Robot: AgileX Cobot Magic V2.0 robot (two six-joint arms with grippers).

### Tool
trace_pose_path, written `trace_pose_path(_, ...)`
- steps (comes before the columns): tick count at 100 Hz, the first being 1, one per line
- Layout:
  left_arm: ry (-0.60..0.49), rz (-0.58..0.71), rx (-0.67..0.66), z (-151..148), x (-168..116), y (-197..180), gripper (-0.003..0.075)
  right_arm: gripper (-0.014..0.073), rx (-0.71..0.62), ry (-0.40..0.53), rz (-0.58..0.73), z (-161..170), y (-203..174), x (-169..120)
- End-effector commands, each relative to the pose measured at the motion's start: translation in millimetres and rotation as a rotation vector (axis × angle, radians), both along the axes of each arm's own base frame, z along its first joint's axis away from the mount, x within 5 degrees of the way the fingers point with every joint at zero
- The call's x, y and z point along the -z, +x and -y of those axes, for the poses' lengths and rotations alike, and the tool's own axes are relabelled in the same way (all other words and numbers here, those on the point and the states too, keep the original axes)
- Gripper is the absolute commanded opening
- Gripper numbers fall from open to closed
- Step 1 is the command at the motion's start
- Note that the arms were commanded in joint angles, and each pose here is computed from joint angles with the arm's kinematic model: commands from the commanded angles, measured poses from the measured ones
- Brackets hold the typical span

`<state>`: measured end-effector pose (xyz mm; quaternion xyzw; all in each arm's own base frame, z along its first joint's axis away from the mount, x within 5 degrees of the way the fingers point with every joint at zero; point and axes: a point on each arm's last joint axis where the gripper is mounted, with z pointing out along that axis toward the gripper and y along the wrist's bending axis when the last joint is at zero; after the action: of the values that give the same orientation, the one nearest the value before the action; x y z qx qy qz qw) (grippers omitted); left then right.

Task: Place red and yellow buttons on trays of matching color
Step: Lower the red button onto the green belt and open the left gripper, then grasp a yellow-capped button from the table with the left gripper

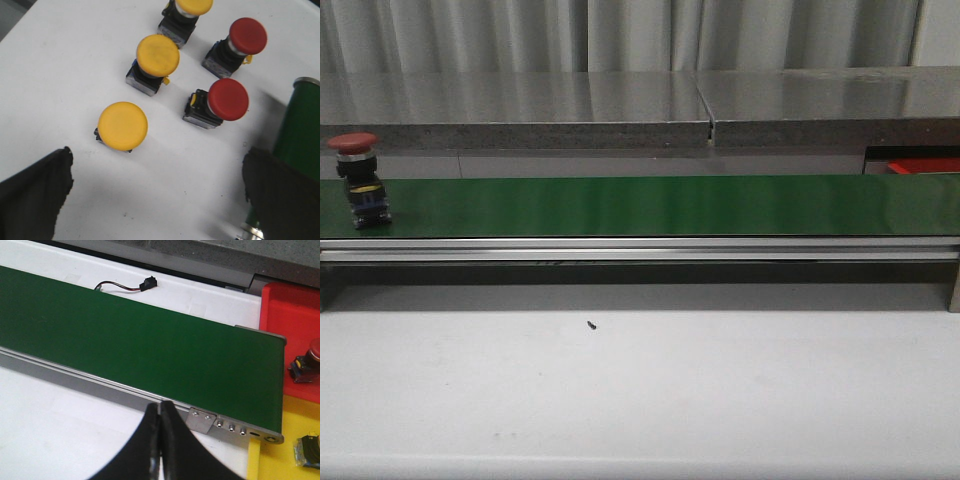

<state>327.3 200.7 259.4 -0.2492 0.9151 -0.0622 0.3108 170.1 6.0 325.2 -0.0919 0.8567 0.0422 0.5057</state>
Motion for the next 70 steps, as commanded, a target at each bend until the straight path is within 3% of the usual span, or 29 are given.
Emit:
trace_pose_path(1,0.037,0.08,-0.044,-5,-14,4,0.0651,-0.0068,0.025,0.006,0.081,2,3,-13)
trace_pose_path(35,0.052,0.025,-0.07,-24,30,23,0.0651,-0.0068,0.025,0.006,0.081,2,3,-13)
trace_pose_path(70,0.052,0.022,-0.066,-36,43,42,0.0632,-0.0068,0.025,0.006,0.081,2,3,-13)
